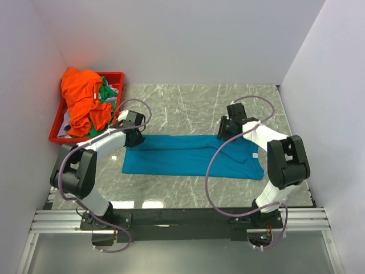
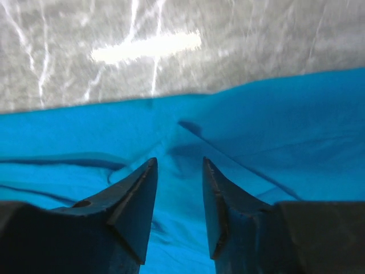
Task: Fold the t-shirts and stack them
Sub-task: Fold the tshirt
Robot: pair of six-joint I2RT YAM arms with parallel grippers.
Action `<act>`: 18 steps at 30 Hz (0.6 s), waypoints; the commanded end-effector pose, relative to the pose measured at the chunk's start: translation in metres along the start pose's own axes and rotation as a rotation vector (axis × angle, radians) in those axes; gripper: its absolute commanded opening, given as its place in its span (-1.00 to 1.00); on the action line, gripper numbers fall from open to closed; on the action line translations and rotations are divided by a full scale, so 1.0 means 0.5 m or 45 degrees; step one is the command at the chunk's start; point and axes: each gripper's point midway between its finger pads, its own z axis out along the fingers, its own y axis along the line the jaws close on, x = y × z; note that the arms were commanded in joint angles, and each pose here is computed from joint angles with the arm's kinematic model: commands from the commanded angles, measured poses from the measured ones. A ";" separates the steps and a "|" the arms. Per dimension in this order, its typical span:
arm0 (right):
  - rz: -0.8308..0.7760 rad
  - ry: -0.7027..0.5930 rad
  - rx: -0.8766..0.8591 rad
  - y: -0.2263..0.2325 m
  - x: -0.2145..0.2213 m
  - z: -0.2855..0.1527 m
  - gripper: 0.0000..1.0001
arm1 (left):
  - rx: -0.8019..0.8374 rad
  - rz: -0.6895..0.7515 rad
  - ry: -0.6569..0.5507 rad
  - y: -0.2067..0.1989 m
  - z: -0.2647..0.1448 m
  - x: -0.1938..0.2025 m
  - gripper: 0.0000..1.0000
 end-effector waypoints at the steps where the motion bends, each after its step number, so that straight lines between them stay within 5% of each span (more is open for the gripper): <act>1: -0.037 -0.066 0.007 0.015 -0.049 0.003 -0.08 | 0.033 -0.002 -0.054 -0.008 -0.020 -0.024 -0.47; 14: -0.073 0.000 0.029 0.029 -0.034 0.050 -0.07 | 0.046 0.000 -0.054 -0.015 -0.021 -0.028 -0.47; 18: -0.081 -0.007 0.020 0.036 -0.029 0.041 -0.27 | 0.045 -0.003 -0.055 -0.013 -0.022 -0.027 -0.47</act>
